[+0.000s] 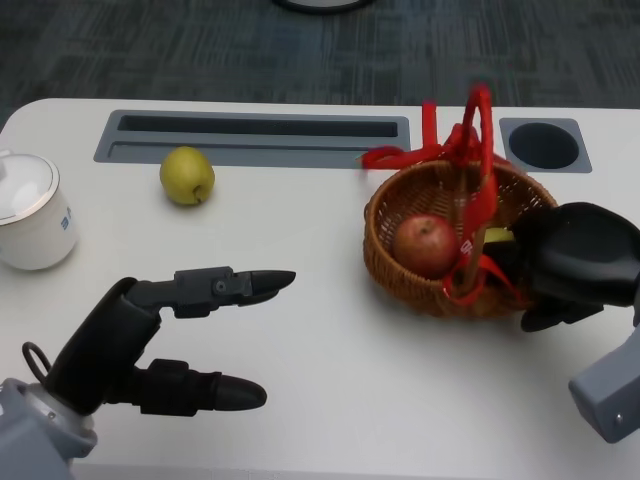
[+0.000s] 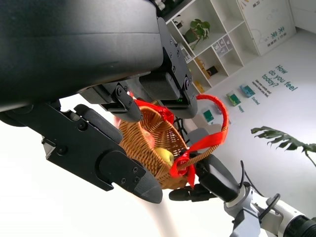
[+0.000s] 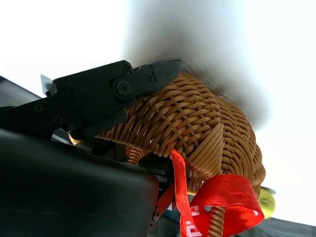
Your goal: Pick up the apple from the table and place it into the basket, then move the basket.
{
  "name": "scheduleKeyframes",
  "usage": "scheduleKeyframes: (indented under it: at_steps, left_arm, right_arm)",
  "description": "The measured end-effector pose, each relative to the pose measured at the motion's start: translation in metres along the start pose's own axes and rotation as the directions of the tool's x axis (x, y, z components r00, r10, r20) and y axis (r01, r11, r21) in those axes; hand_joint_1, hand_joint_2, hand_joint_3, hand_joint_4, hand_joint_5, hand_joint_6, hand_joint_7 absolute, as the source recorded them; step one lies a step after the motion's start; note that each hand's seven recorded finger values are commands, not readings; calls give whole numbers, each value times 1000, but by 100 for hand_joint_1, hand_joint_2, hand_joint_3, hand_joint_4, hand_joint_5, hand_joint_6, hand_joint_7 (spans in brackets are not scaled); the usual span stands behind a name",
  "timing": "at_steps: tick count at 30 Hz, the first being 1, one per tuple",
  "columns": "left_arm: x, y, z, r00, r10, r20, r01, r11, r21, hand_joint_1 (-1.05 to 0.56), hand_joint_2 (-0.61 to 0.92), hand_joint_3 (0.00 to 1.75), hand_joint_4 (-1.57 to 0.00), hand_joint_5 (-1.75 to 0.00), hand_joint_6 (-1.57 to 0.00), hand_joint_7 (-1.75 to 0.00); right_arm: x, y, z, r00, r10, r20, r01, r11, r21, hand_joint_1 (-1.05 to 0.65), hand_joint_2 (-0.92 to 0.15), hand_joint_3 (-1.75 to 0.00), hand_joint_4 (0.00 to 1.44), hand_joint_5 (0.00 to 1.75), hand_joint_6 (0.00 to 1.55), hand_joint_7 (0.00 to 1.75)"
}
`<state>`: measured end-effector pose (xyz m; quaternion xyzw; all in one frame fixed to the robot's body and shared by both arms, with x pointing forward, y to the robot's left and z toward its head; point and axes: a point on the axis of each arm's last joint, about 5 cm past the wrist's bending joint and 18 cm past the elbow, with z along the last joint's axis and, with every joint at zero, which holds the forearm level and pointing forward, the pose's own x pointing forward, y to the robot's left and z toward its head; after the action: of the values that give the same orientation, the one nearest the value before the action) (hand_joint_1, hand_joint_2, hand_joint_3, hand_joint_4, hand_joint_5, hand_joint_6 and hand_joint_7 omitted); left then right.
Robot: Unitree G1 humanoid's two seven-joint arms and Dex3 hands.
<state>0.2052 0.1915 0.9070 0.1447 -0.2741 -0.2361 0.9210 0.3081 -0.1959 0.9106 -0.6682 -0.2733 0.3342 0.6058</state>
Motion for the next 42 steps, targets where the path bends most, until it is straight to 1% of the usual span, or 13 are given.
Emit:
scheduleKeyframes:
  at_steps: [9, 16, 22, 25, 27, 30, 31, 33, 34, 38, 39, 40, 42]
  left_arm:
    - [-3, 0, -3, 1000, 5, -9, -5, 1000, -1, -48, 68, 0, -81, -1, -77, 0]
    - [-6, -1, -4, 1000, 8, -14, -8, 1000, -3, -49, 69, 0, -81, -1, -78, -1]
    - [-12, -3, -1, 1000, 14, -17, -14, 1000, -1, -49, 70, 0, -81, -1, -77, 0]
    - [-15, -3, -1, 999, 25, -21, -25, 1000, 2, -49, 70, 0, -82, -1, -77, 0]
    - [-18, -3, -1, 999, 29, -25, -29, 1000, 5, -50, 70, 0, -82, -1, -77, 0]
    - [-19, -3, 0, 999, 31, -26, -30, 999, 13, -50, 70, 0, -82, -1, -77, 0]
    - [-19, -3, 1, 999, 29, -26, -29, 999, 17, -50, 70, 0, -82, 0, -77, 0]
    - [-19, -3, 1, 999, 27, -28, -26, 999, 20, -50, 70, 0, -82, 0, -77, 0]
    - [-19, -3, 2, 999, 27, -30, -26, 999, 20, -50, 70, 0, -82, 0, -77, 0]
    - [-21, -3, 1, 999, 29, -40, -28, 999, 18, -49, 70, 0, -82, 0, -78, 0]
    - [-21, -3, 1, 999, 29, -40, -28, 999, 18, -49, 70, 0, -82, 0, -78, 0]
    - [-21, -3, 1, 999, 29, -40, -29, 999, 18, -49, 70, 0, -82, 0, -78, 0]
    - [-21, -3, 1, 999, 30, -40, -29, 999, 18, -49, 70, 0, -83, -1, -78, -1]
  right_arm:
    - [4, -4, -7, 982, 61, -180, -60, 998, 11, -29, -92, -8, 69, 175, 44, 175]
    - [21, -15, -10, 921, 129, -368, -118, 992, 54, -32, -92, -7, 67, 175, 45, 172]
    - [30, -25, -13, 879, 137, -456, -120, 991, 67, -32, -92, -6, 68, 175, 50, 169]
    - [31, -27, -14, 865, 142, -481, -131, 990, 57, -32, -89, -2, 67, 175, 57, 151]
    - [31, -29, -15, 851, 151, -502, -143, 988, 54, -32, -87, -1, 66, 168, 71, 112]
    - [31, -32, -18, 830, 172, -530, -160, 985, 68, -36, -89, 0, 74, 148, 104, 34]
    - [31, -33, -18, 824, 176, -538, -162, 984, 75, -37, -90, -1, 75, 146, 111, 20]
    - [30, -33, -19, 816, 182, -549, -160, 983, 87, -37, -92, -2, 74, 150, 118, 10]
    - [30, -33, -19, 814, 182, -551, -159, 983, 90, -37, -92, -4, 72, 153, 117, 15]
    - [30, -33, -20, 817, 165, -553, -144, 986, 83, -47, -92, -9, 61, 167, 61, 132]
    - [30, -33, -20, 819, 154, -552, -136, 988, 75, -52, -92, -9, 58, 164, 56, 137]
    - [30, -33, -19, 822, 142, -551, -126, 990, 67, -58, -92, -9, 56, 156, 55, 130]
    - [30, -33, -20, 828, 120, -548, -110, 993, 51, -69, -92, -7, 59, 118, 65, 83]
